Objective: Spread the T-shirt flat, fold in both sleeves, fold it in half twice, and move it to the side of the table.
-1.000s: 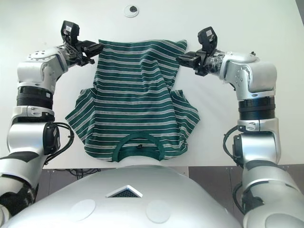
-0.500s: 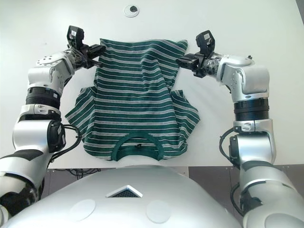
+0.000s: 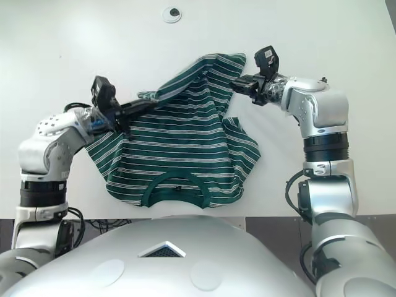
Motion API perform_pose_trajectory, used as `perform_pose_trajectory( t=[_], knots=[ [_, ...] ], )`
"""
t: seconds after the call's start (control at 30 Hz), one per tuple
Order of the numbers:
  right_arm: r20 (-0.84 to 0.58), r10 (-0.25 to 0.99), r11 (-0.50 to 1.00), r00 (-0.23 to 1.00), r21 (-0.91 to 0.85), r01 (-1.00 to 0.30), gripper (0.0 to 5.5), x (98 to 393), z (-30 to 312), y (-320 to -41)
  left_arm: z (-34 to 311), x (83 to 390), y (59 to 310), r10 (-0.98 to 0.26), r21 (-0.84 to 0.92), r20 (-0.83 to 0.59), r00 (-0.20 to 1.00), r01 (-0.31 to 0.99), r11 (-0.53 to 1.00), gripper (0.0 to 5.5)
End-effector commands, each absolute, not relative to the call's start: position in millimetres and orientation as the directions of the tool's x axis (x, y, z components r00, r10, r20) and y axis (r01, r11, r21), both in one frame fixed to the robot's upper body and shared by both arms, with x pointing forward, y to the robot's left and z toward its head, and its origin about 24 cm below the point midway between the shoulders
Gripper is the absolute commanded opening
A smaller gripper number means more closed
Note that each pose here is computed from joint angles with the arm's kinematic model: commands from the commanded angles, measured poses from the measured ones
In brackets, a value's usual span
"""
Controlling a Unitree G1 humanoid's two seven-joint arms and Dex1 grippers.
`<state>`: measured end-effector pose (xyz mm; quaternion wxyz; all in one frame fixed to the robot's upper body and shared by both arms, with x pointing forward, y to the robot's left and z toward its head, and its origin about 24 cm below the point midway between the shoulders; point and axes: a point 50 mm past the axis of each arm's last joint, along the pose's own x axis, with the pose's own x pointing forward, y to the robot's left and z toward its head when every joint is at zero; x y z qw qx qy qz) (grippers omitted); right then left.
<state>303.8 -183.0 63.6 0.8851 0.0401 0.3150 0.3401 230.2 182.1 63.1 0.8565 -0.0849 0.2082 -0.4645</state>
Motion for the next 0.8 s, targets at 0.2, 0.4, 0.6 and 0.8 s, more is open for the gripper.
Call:
perform_pose_trajectory(
  t=[0.2, 0.4, 0.6, 0.8],
  knots=[
    [-0.54, 0.63, 0.756, 0.557, 0.266, -0.597, 1.39, 303.6, 61.4, -175.3, 29.1, 229.3, 187.9, -0.686, -0.287, -0.544, 0.484, 0.661, 0.694, 0.33],
    [-0.541, 0.63, 0.756, 0.556, 0.264, -0.6, 1.39, 302.9, 61.0, -174.1, 50.4, 226.5, 196.3, -0.73, -0.28, -0.453, 0.512, 0.696, 0.662, 1.05],
    [-0.543, 0.631, 0.755, 0.554, 0.264, -0.601, 1.39, 302.8, 60.3, -174.0, 87.6, 230.2, 221.1, -0.684, -0.154, -0.409, 0.604, 0.694, 0.704, 1.05],
    [-0.539, 0.631, 0.756, 0.558, 0.264, -0.599, 1.39, 303.4, 59.8, -172.4, 82.3, 257.5, 216.6, -0.623, -0.166, -0.409, 0.667, 0.617, 0.769, 1.05]
  ],
)
